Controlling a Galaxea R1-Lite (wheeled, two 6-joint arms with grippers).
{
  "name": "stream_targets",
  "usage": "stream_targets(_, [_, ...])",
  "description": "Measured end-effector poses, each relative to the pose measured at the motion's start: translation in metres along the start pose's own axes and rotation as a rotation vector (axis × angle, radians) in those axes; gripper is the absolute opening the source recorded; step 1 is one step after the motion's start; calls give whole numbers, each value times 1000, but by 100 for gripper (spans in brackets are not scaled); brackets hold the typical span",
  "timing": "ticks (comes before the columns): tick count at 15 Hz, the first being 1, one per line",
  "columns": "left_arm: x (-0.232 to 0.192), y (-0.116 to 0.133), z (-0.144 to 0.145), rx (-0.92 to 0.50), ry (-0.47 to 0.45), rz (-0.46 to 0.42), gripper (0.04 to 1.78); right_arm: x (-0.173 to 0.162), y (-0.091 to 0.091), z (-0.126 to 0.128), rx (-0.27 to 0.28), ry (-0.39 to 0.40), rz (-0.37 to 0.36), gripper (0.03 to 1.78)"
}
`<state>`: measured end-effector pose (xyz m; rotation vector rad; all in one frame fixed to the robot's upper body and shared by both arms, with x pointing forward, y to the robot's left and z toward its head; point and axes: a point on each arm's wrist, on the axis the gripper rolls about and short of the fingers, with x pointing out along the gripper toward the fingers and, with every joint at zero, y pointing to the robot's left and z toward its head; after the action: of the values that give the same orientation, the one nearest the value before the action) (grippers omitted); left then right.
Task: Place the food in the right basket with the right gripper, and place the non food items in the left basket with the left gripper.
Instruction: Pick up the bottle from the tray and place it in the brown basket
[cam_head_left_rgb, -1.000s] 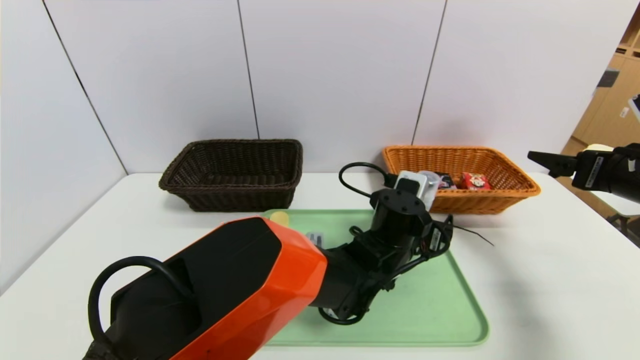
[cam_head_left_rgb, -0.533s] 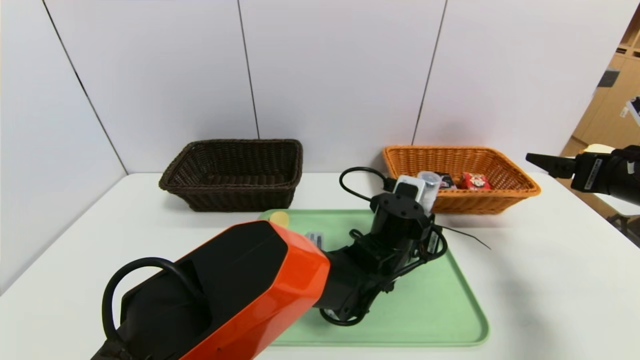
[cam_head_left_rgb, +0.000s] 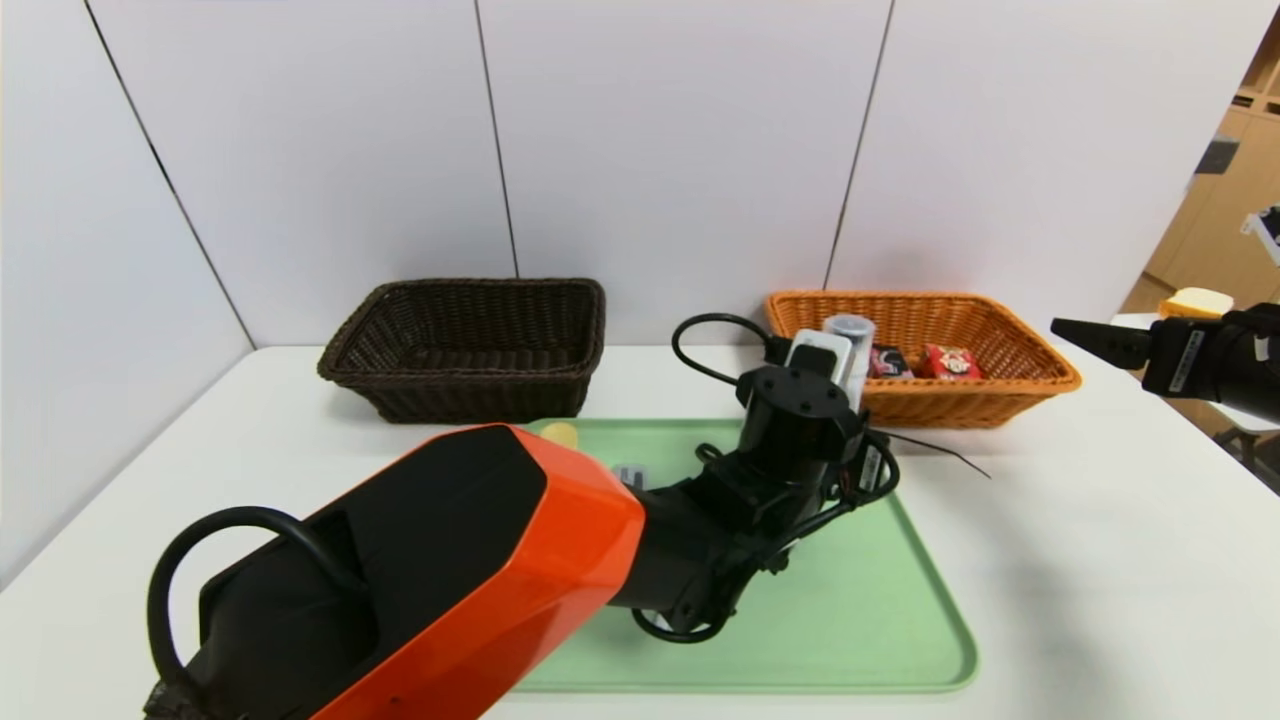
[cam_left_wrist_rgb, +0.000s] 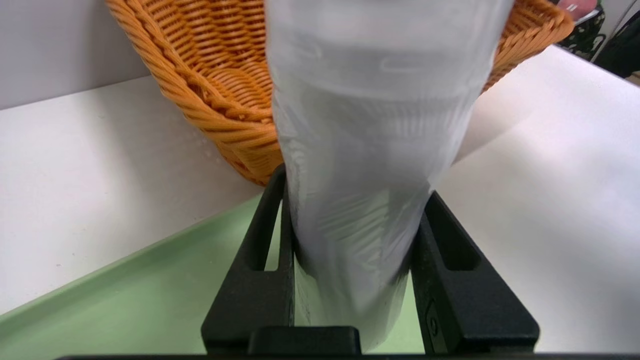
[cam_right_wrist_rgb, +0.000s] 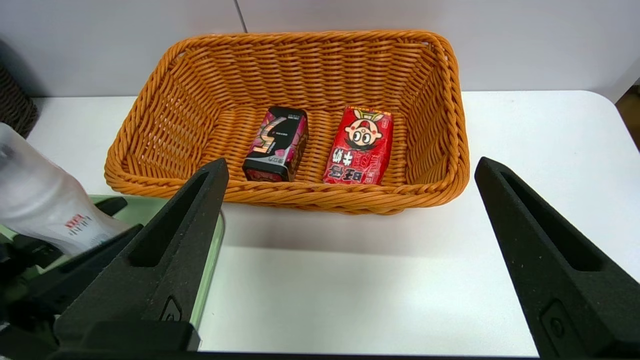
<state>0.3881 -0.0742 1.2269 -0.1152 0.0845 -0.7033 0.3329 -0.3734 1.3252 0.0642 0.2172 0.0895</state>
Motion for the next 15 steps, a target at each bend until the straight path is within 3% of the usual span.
stream_targets(5, [-46,-17,62,-143,69,-74,65,-2,1,0,-1,-1,-1,170])
stream_targets(8, [-86,-6,113,-172,111,-79,65,-3,2,2,-5,-8,3,170])
stream_targets(12, [-119,78,168,-121,56,120,65,-2,3,0,-3,-2,9,170])
stream_targets(15, [-137,145,182,-118,21,291,65,-2,3,-1,-3,1,8,170])
